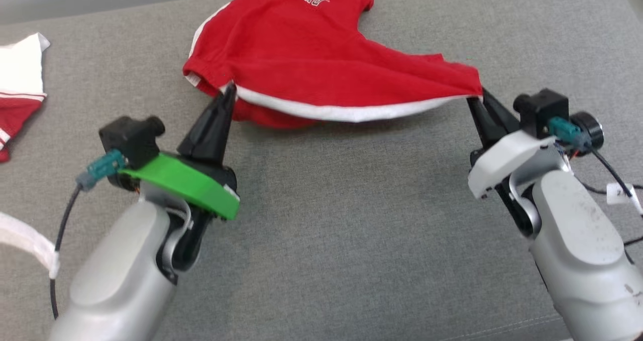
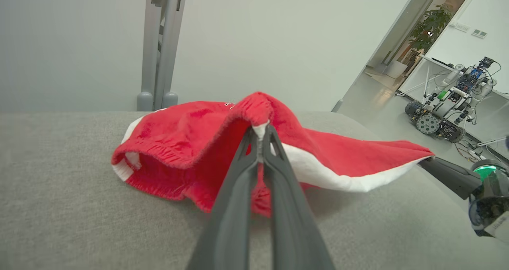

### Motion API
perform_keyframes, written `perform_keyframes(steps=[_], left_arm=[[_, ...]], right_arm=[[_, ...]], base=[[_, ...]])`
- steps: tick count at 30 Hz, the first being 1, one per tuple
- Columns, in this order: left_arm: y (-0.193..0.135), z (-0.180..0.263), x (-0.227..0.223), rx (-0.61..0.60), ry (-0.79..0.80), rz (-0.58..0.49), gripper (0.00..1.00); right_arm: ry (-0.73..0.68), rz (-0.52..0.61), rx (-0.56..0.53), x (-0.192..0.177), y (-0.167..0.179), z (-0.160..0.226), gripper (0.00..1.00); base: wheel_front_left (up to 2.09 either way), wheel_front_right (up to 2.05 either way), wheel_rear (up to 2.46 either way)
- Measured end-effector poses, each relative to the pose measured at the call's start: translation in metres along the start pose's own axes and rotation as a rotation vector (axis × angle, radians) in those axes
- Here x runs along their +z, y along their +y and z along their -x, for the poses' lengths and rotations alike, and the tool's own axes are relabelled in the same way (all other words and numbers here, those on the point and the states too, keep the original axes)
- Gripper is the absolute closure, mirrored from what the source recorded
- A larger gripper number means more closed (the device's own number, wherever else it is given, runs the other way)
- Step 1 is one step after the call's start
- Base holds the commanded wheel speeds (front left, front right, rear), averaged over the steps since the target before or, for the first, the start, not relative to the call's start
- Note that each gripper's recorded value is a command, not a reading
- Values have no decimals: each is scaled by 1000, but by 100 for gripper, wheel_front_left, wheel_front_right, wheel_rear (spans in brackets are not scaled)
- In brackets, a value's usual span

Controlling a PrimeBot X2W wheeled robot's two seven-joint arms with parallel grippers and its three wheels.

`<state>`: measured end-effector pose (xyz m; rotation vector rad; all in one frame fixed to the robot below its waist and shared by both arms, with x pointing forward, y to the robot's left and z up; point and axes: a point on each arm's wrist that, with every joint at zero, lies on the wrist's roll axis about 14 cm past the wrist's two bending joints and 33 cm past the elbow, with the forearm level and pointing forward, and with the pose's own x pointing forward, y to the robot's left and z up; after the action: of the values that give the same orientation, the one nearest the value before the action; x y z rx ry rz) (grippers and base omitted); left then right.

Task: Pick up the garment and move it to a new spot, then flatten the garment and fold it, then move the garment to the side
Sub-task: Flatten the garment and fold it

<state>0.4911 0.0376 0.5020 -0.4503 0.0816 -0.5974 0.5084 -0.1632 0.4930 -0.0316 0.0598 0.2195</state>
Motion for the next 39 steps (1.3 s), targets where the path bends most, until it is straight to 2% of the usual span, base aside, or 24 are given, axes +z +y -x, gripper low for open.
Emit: perform_keyframes(steps=[5,17,21,28,35,39], left_arm=[[-20,36,-8,2,5,26,100],[-85,114,-4,-5,16,48,100],[-96,128,-12,11,44,92,100],[-84,131,-35,88,92,153,100],[-57,124,-48,224,75,305,100],[-37,113,-44,273,37,334,100]], right_arm=[[10,-33,-10,-5,6,36,100],[19,-69,-83,21,15,141,100],[45,-62,-106,25,12,159,100],[89,-19,-83,22,7,135,100],[120,32,4,23,11,77,100],[138,72,56,28,16,37,100]], base=[[0,0,0],[0,0,0],[0,0,0],[0,0,0],[0,0,0],[0,0,0]])
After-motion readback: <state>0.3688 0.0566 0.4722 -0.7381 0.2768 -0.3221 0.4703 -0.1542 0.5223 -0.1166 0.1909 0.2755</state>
